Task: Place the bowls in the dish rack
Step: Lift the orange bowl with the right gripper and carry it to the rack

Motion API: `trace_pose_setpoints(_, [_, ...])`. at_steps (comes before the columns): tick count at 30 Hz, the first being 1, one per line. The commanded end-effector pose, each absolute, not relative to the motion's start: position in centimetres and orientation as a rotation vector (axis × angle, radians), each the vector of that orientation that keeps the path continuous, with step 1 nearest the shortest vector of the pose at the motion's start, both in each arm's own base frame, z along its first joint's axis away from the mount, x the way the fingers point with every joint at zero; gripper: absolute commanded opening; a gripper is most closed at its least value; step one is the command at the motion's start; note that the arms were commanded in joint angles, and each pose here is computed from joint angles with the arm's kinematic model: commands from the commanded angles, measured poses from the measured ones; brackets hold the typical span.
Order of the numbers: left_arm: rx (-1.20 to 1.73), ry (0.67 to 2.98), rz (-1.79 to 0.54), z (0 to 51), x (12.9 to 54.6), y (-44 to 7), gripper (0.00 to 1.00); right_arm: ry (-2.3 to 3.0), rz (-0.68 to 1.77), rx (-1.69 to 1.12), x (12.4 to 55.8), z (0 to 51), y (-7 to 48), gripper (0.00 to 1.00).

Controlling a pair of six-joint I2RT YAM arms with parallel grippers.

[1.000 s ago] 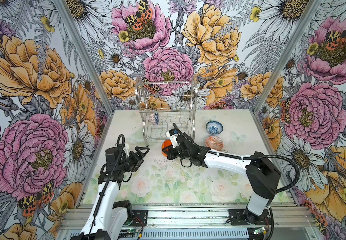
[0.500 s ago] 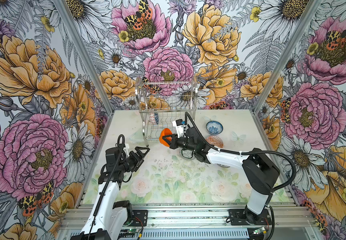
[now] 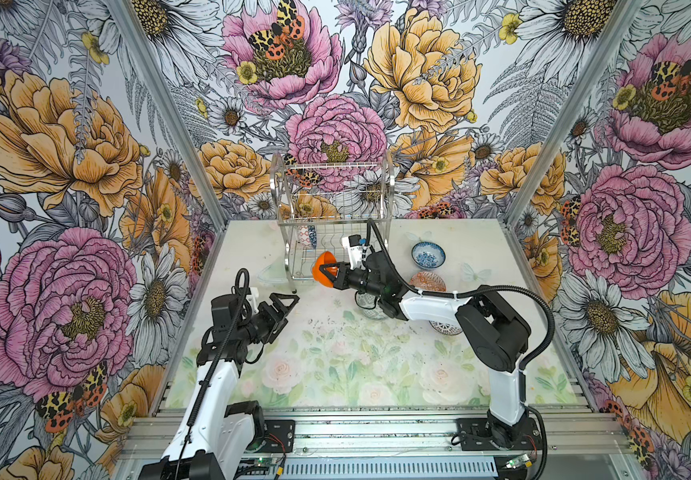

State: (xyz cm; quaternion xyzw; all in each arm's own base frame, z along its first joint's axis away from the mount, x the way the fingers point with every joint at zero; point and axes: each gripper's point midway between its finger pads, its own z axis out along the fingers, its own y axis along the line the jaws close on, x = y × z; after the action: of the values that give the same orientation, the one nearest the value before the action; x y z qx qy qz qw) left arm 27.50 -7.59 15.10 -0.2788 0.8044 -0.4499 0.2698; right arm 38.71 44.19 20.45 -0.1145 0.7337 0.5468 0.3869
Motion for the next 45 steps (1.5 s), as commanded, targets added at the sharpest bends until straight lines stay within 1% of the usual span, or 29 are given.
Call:
trace_pose_setpoints(1, [-0.716,2.148,-1.232,16.0,28.2,-7.5,0.99,1.701,1.455,-0.232,40.6,24.2,44.4,0.0])
trace_pose_setpoints(19, [-0.661,2.19,-1.227,16.4,31.5,-7.2,0.99,1.597,1.528,-0.045,46.6,23.6,44.2,0.0])
trace_pose_setpoints(30, [-0.682,2.199,-1.246,15.7,31.1,-7.0,0.99,1.556,1.54,0.045,49.6,23.1,44.9,0.0])
trace_pose_setpoints(38, [-0.685,2.205,-1.255,15.5,31.0,-7.1,0.99,1.543,1.489,0.133,51.9,22.7,44.8,0.0])
trace_pose_setpoints(45, [-0.686,2.202,-1.258,15.5,30.9,-7.1,0.99,1.53,1.491,0.143,53.5,22.5,45.0,0.0])
